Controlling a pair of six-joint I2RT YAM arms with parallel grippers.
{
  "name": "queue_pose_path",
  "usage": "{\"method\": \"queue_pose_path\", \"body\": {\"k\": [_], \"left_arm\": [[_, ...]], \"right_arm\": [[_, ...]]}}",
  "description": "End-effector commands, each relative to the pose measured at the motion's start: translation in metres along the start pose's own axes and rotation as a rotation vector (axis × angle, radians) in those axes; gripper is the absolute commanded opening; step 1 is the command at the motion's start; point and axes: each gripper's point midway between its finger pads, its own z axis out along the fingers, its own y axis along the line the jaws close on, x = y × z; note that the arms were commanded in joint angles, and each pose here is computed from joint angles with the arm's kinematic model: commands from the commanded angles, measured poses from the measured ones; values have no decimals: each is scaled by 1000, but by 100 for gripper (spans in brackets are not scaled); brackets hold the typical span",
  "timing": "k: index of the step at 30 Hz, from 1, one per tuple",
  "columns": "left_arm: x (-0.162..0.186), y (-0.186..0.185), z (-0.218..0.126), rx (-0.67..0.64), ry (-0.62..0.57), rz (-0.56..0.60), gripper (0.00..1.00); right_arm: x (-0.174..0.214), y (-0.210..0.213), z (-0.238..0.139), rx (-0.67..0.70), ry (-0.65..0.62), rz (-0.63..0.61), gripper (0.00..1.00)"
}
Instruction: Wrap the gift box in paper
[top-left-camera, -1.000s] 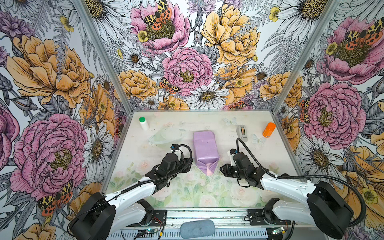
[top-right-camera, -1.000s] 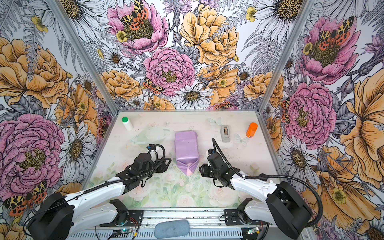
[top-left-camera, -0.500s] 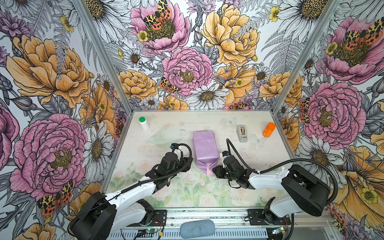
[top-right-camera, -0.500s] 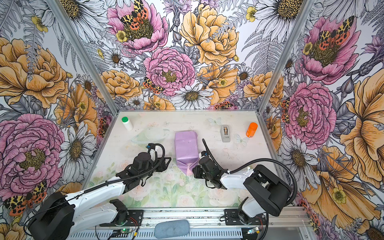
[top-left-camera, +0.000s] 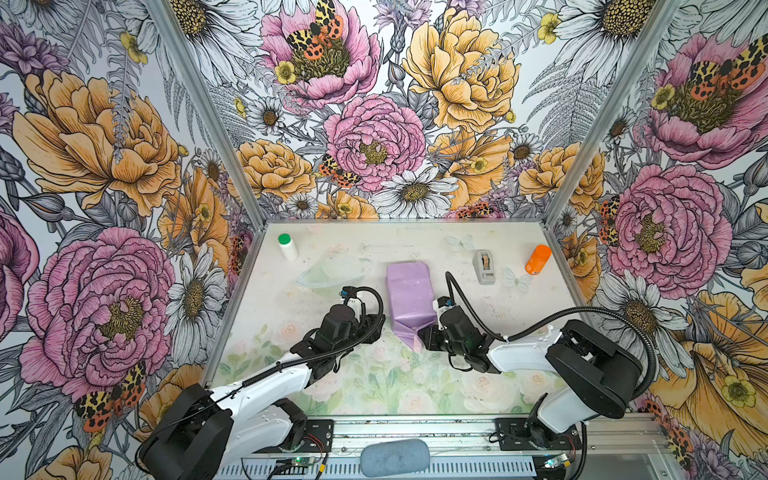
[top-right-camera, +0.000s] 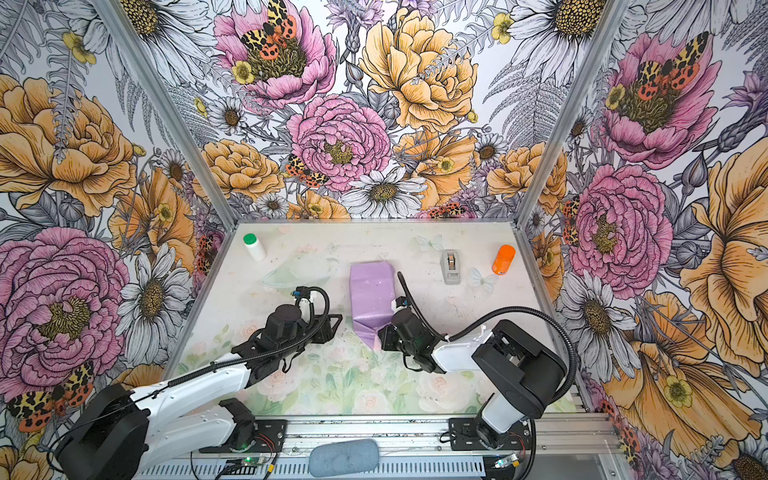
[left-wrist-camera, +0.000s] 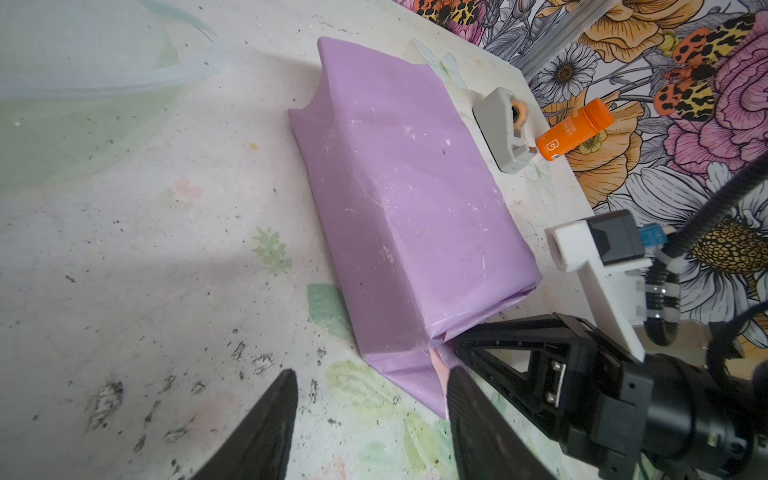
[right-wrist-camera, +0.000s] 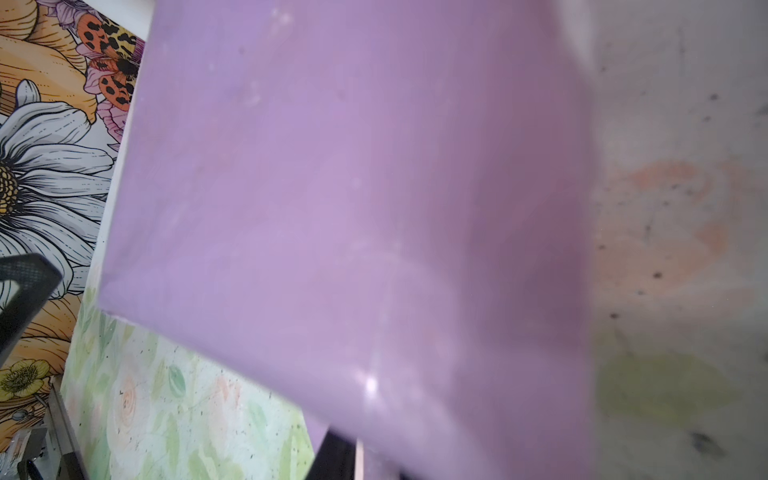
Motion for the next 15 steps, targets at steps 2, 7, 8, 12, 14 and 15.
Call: {"method": "queue_pose_path", "body": {"k": [2,7,8,12,14,15], "left_arm": [[-1,1,-2,17,-22,8,59],[3,2,-1,24,-28,33,59],[3,2,-1,25,-28,36,59],[10,2,2,31,-9,70,59],[12,0,4,38,-1,98,59],[15,-2,5,51,5,121,59]], "right_arm": [[-13,9,7,-14,-56,-34,21],[-15,9,13,-18,-74,-36,20],[-16,10,14,-21,-77,-36,19],[-18,11,15,-30,-93,-38,18],[-20,13,14,-35,-104,-38,18],[-21,13,13,-36,-109,-38,18]]}}
